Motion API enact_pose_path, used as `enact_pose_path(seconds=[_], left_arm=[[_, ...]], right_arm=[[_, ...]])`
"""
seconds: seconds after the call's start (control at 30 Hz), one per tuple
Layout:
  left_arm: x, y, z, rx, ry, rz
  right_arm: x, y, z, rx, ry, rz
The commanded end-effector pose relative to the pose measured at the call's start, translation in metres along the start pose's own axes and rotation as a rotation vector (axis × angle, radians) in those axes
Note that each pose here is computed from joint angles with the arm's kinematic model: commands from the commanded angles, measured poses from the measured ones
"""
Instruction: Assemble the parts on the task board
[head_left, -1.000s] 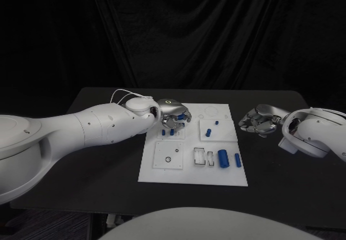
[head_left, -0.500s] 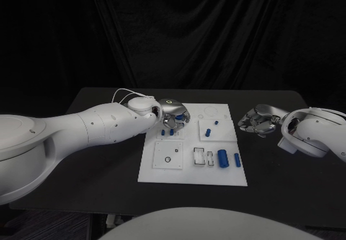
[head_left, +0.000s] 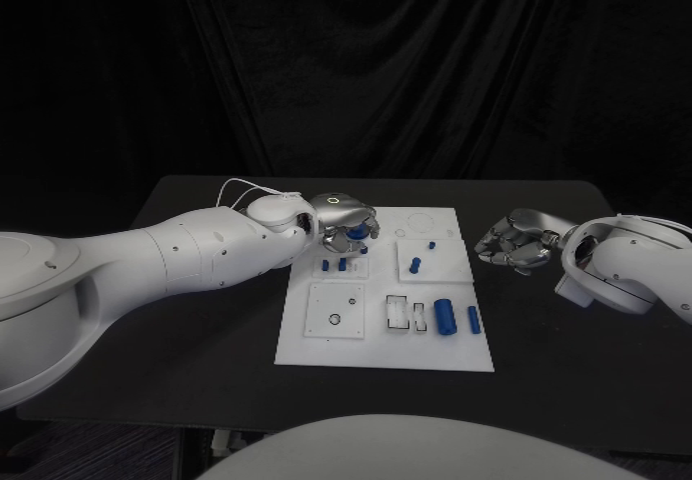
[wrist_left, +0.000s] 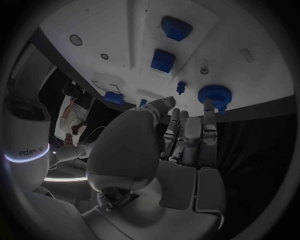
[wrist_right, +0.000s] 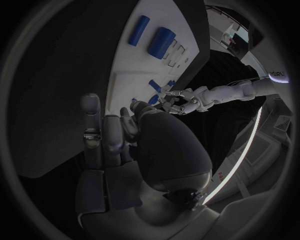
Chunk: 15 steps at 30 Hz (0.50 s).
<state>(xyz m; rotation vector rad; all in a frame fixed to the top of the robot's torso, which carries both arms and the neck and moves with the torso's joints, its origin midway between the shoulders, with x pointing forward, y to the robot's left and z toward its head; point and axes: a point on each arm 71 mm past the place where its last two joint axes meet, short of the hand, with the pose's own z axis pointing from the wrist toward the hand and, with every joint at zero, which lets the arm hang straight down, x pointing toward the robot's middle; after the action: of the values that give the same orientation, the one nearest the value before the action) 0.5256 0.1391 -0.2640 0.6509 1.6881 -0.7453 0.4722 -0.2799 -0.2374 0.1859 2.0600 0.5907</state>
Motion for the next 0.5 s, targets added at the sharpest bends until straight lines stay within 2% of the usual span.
enact_pose_path(seconds=[0.03,0.13,0.3,0.4,0.5], left_arm=[[-0.0065,-0.0055,-0.004,0.075,-0.096,0.033],[-0.0108,-0.0061,-0.0092,0.1,-0.13,0.046],[-0.0253,-0.0076,-0.0196,0.14,-0.201,0.039],[-0.0384,-0.0062,-0.0281,0.148,-0.264,-0.042],[-0.0467,-0.0026,-0.0368,0.143,-0.316,-0.152]], right_arm=[[0.001,-0.002,-0.001,0.012,0.01,-0.001],[0.001,-0.002,-0.001,0.014,0.01,-0.001],[0.001,-0.004,-0.002,0.019,0.008,0.0],[0.0,-0.005,-0.002,0.022,0.007,0.0],[0.0,-0.005,-0.002,0.024,0.005,0.0]])
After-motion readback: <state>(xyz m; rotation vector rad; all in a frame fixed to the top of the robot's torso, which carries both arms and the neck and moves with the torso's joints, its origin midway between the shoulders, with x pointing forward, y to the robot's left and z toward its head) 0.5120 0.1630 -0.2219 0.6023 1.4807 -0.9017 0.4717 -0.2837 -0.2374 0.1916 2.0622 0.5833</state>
